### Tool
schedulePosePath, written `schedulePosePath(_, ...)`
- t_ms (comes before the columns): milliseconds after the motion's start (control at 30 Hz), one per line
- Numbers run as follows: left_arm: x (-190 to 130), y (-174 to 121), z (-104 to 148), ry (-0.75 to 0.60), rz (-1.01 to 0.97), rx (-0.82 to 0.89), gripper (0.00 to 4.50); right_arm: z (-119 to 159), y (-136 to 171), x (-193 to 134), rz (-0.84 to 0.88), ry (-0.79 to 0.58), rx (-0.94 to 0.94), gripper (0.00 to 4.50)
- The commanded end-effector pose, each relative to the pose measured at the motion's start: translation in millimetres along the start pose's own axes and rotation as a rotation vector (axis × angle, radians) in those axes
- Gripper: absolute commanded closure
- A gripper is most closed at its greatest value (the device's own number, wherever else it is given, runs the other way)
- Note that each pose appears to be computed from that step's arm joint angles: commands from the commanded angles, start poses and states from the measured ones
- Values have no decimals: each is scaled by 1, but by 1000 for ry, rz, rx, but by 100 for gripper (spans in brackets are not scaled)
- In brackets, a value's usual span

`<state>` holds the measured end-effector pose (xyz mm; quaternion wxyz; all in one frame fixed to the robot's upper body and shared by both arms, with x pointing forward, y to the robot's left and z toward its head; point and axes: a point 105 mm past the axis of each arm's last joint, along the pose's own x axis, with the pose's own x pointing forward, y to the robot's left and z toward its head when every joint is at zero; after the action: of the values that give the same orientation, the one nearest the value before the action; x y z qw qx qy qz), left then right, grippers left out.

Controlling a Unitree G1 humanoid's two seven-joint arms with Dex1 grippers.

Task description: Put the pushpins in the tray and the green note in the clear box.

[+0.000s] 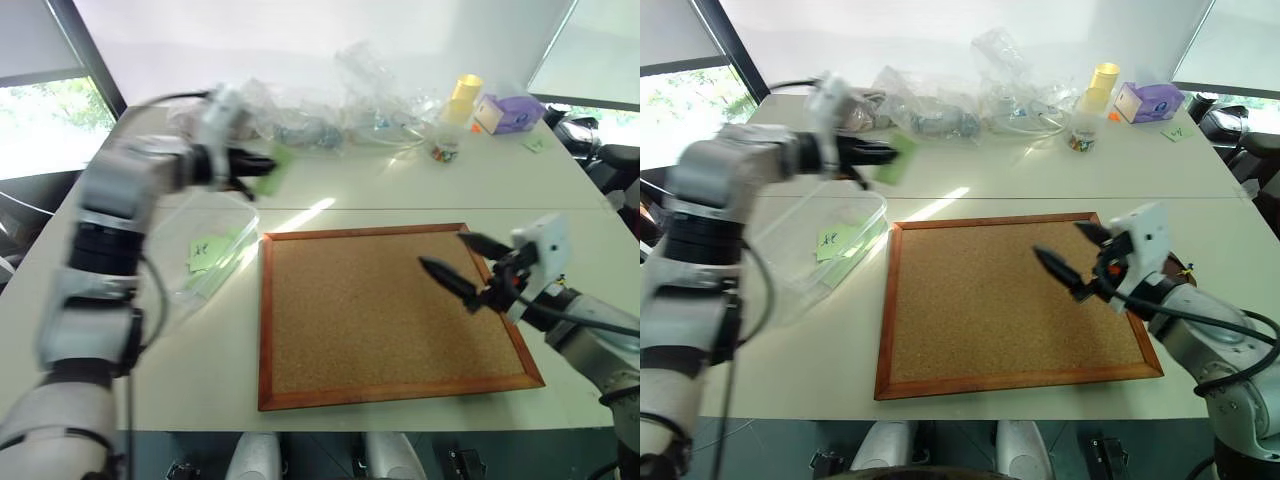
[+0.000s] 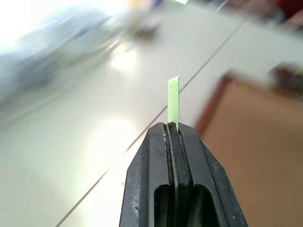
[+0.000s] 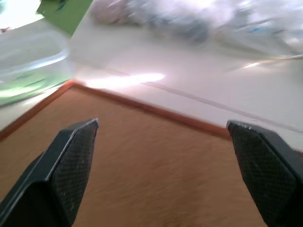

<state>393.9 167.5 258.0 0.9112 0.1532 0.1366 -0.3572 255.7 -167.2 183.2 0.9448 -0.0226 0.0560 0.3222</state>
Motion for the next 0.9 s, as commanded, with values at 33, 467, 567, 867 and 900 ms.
schedulePosePath(33, -10, -1, -7, 58, -33, 7, 450, 6, 29, 9, 132, -10, -32, 3)
schedulePosePath(467, -20, 22, -80, 293, 52, -38, 417, -12, 45, 33, 229, -7, -92, 1)
schedulePosePath(567, -17, 17, -77, 261, 39, -56, 307, -8, 43, 35, 217, -31, -102, 0)
schedulePosePath(867, -24, 13, -65, 232, 39, -66, 3, -13, 33, 32, 192, -22, -99, 0)
schedulePosePath(900, -25, 13, -62, 215, 41, -69, 3, -14, 31, 31, 187, -18, -99, 0)
